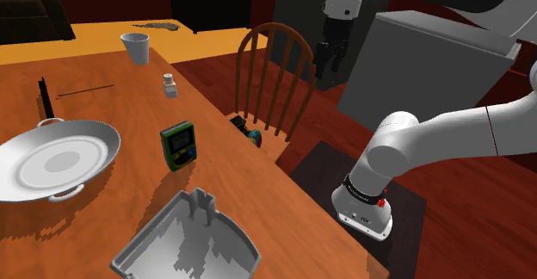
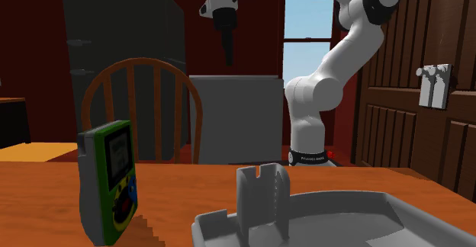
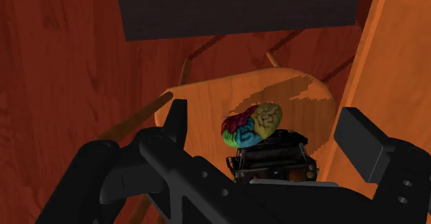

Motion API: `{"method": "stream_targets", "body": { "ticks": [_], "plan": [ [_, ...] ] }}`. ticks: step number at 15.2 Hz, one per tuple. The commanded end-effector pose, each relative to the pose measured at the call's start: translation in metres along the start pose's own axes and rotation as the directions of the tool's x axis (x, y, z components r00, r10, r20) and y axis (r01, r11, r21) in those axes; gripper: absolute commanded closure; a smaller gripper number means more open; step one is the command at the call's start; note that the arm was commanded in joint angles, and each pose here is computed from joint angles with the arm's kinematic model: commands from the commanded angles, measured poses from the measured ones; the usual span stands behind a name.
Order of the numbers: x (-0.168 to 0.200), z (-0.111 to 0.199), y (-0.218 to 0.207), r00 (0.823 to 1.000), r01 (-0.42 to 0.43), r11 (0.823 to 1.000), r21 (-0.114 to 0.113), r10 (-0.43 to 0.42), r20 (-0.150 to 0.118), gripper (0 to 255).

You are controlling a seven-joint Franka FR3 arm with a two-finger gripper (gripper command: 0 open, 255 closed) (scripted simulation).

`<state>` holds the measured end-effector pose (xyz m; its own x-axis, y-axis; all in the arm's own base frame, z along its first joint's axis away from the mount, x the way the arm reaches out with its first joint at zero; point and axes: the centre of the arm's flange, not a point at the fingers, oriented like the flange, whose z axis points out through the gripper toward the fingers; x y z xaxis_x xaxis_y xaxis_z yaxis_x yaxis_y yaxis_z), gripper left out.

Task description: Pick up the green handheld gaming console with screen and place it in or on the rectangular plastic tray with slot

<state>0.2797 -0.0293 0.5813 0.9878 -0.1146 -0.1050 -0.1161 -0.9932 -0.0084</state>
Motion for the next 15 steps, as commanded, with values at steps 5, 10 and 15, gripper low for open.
{"method": "stream_targets", "body": {
  "ticks": [5, 10, 15],
  "plan": [
    [-0.002, 0.013, -0.049, 0.993, -0.115, 0.993, 0.016, 0.115, -0.005, 0],
    [0.003, 0.029, -0.110, 0.967, -0.256, 0.966, 0.037, 0.256, -0.009, 0],
    [0.017, 0.043, -0.169, 0.920, -0.391, 0.918, 0.059, 0.392, -0.010, 0]
  ]
}}
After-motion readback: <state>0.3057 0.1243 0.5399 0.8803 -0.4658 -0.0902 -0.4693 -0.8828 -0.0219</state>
